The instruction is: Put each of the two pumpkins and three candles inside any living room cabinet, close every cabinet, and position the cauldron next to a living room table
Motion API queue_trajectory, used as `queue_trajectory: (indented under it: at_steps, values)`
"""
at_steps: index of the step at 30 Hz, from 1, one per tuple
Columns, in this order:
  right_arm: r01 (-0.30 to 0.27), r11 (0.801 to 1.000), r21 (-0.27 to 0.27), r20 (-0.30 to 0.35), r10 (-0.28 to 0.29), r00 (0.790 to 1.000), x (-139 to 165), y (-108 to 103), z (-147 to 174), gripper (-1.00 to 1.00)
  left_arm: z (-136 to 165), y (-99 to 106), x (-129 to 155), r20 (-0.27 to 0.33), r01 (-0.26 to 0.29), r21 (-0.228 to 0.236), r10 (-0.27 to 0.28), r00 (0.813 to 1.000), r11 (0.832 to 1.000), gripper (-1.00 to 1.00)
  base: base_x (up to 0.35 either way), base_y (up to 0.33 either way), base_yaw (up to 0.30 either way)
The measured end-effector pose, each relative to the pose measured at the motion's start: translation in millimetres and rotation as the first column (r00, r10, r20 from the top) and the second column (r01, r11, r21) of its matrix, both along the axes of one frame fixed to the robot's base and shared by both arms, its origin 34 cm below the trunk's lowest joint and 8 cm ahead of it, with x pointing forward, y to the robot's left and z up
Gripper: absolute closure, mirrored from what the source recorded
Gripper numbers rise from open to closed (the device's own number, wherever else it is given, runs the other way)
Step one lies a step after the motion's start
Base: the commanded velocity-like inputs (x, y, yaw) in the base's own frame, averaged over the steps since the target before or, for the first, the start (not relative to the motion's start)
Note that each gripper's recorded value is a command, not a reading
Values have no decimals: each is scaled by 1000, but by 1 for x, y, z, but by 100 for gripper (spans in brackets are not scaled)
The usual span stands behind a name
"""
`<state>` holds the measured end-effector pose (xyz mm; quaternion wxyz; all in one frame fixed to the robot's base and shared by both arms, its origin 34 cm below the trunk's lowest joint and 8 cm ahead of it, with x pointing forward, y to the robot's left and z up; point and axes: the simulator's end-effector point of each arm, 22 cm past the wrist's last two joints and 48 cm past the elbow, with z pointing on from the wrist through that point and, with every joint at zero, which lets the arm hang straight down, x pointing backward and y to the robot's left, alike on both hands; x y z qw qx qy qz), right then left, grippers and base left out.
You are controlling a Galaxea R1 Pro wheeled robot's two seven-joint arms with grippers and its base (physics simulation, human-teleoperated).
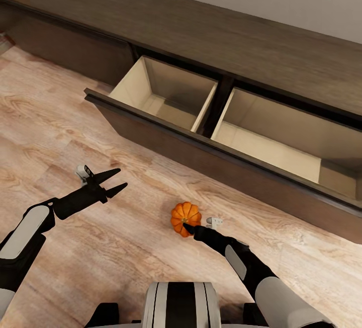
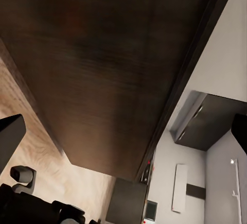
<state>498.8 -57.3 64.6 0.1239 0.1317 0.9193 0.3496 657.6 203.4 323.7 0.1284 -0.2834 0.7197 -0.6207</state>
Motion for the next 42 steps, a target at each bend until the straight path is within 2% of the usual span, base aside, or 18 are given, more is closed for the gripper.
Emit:
queue_trajectory:
  at_steps: [9,12,13,14,19,34,38,42]
  values:
    - [42,999,29,0,-42,999,7,4,3,-100,-4,0,-1,-7,0,0,0,1000,1000,-100,0,0,139]
    - [42,999,23,12,-42,999,12,5,4,-100,-6,0,-2,-10,0,0,0,1000,1000,-100,0,0,105]
    - [38,999,18,17,-39,999,14,5,4,100,-6,0,-2,-11,0,0,0,1000,1000,-100,0,0,37]
    - [0,1000,-15,49,0,999,21,4,5,100,-6,0,-2,-11,0,0,0,1000,1000,-100,0,0,24]
    - [19,999,-49,82,-15,997,41,-2,9,100,-6,0,-2,-11,0,0,0,1000,1000,-100,0,0,6]
    - [22,998,-57,83,-17,996,42,-5,9,100,-7,0,-2,-11,-5,1,5,1000,1000,-100,-23,0,0]
    - [26,995,-94,87,-18,996,47,-12,11,100,3,-1,1,7,-4,0,4,1000,1000,-100,-8,0,0]
    - [28,995,-93,104,-19,994,54,-11,19,100,12,-1,4,21,-5,0,5,1000,1000,-100,0,0,0]
